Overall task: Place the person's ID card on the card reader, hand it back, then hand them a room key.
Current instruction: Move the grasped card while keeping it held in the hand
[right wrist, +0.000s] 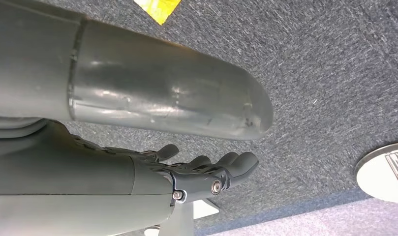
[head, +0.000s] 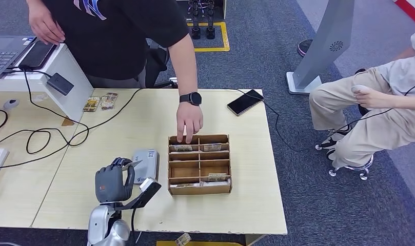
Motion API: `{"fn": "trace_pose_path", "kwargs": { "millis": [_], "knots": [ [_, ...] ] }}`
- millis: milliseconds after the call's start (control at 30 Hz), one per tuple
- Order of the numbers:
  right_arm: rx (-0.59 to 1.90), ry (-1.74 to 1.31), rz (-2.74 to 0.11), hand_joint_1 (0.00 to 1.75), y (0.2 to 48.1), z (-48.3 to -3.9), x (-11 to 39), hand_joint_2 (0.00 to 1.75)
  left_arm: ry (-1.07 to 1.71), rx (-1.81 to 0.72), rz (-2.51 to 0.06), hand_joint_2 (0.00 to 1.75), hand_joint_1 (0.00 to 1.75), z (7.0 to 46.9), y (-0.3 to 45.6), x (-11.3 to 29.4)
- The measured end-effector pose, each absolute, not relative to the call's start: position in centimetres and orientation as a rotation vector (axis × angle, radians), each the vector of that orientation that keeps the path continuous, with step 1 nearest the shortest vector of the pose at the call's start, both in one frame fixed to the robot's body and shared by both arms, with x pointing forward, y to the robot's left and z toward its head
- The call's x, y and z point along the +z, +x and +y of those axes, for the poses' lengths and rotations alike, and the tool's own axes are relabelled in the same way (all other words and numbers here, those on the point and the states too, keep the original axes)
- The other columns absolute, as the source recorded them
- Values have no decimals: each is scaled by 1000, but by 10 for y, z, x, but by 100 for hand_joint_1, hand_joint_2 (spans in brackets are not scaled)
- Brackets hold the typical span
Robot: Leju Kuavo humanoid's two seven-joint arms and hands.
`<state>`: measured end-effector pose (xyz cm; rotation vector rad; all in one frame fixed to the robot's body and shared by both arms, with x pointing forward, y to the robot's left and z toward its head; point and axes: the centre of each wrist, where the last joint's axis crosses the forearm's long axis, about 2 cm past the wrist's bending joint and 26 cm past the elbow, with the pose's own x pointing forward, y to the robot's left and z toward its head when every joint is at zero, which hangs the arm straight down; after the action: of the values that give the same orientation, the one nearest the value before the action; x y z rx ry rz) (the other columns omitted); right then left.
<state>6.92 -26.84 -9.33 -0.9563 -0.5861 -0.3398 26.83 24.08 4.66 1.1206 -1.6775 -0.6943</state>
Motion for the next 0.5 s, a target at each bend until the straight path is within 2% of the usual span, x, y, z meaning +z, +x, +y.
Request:
{"fn": "trace_pose_path", "kwargs": {
  "millis": [500],
  "knots": [
    [-329, -952, -592, 0, 70, -270, -94, 0, 1020, -770, -1597, 175, 175, 218, 261, 28]
  ]
}}
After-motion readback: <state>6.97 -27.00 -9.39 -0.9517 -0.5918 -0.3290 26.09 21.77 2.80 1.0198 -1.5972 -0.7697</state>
